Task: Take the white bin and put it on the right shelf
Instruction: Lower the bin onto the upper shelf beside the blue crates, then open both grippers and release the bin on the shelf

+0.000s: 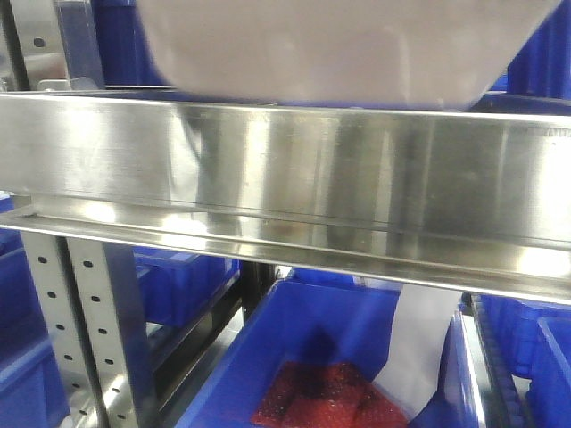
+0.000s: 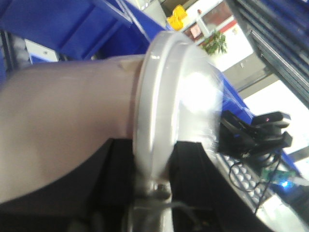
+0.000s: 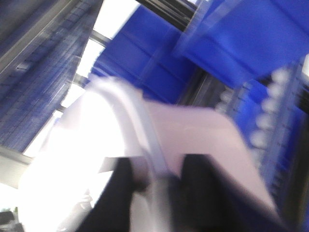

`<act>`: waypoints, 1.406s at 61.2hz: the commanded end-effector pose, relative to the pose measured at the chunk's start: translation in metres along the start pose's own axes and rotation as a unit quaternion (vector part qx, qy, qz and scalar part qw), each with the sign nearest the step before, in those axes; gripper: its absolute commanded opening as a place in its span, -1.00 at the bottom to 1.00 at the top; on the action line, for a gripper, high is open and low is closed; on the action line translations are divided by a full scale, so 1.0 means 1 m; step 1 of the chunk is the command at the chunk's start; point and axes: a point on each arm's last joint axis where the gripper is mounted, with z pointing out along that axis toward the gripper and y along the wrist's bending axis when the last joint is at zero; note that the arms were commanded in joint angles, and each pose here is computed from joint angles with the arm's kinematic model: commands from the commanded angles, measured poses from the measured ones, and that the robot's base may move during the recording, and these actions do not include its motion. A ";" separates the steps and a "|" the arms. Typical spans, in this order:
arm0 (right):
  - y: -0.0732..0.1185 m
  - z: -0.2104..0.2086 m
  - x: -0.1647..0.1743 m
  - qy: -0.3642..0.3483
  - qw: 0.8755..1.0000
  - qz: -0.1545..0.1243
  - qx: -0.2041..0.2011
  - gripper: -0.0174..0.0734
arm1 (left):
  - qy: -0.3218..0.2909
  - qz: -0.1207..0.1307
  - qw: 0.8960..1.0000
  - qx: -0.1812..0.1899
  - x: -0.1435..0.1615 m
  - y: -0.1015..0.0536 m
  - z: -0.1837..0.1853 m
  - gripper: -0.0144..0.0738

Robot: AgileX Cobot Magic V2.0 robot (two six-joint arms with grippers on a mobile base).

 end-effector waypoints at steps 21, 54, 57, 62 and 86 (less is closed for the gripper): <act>0.030 -0.003 0.006 0.045 0.994 -0.049 -0.086 0.01 | 0.031 0.045 0.997 0.046 0.008 -0.021 0.015 -0.49; 0.063 -0.007 -0.004 0.054 0.983 -0.111 -0.138 0.78 | 0.066 0.091 0.987 0.112 -0.001 -0.054 0.006 0.33; 0.070 -0.008 -0.006 0.054 0.980 -0.122 -0.147 0.78 | 0.066 0.102 0.985 0.120 -0.004 -0.061 0.004 0.33; 0.082 -0.010 -0.010 0.054 0.975 -0.140 -0.162 0.78 | 0.076 0.118 0.981 0.130 -0.008 -0.072 0.000 0.33; 0.131 -0.038 -0.001 0.058 0.952 -0.236 -0.186 0.10 | 0.117 0.197 0.972 0.057 -0.007 -0.111 -0.029 -0.47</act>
